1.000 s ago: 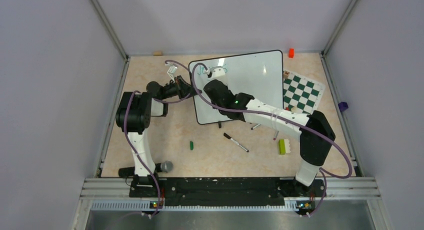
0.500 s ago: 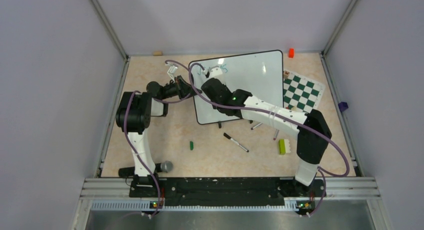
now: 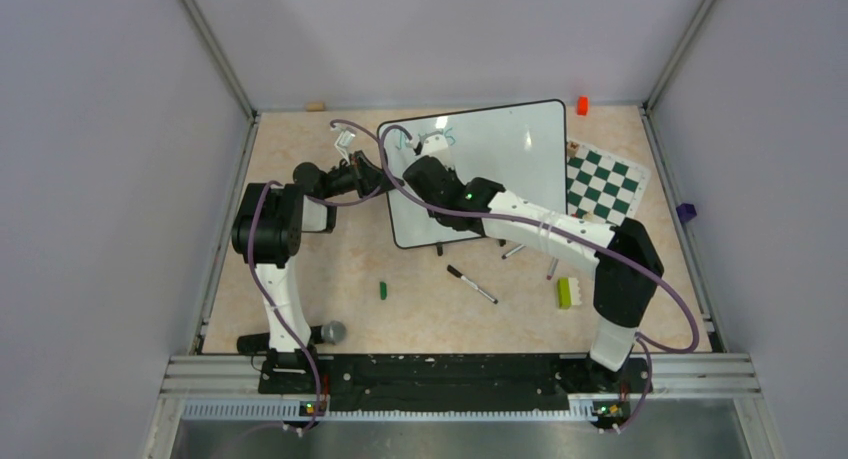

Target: Write a sentence on the whiteboard

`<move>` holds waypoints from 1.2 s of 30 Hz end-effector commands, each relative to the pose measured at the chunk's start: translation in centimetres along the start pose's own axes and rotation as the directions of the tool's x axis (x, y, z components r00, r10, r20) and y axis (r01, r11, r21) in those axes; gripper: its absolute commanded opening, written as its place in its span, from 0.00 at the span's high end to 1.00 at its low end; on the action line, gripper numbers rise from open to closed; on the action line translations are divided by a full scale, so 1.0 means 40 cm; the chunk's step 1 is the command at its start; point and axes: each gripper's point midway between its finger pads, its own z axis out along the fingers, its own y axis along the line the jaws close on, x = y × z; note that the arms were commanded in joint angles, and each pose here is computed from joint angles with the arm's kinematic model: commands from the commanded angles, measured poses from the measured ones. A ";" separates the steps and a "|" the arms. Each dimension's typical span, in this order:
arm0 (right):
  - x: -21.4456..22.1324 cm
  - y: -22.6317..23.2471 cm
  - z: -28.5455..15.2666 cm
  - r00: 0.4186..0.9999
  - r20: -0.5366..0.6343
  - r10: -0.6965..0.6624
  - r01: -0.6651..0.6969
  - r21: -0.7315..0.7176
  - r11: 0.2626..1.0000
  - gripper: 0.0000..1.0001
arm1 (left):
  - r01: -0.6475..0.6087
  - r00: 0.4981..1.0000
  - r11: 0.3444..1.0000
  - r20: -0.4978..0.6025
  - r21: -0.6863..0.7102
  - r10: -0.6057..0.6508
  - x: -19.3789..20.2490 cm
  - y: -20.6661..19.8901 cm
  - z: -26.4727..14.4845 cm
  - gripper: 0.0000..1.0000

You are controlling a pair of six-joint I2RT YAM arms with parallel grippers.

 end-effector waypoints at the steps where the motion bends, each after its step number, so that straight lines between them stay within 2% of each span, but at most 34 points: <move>1: -0.083 -0.030 -0.003 0.995 0.077 0.062 -0.064 0.023 0.998 1.00 | -0.157 0.973 0.974 -0.143 0.163 0.180 0.100 -0.046 0.007 1.00; 26: -0.106 0.000 0.007 0.994 0.096 0.058 -0.055 -0.029 0.998 1.00 | -0.158 0.973 0.974 -0.143 0.163 0.182 0.101 -0.047 0.007 1.00; 36: -0.086 0.026 0.013 0.997 0.067 0.042 -0.036 -0.082 0.996 1.00 | -0.160 0.973 0.973 -0.143 0.163 0.184 0.100 -0.048 0.007 1.00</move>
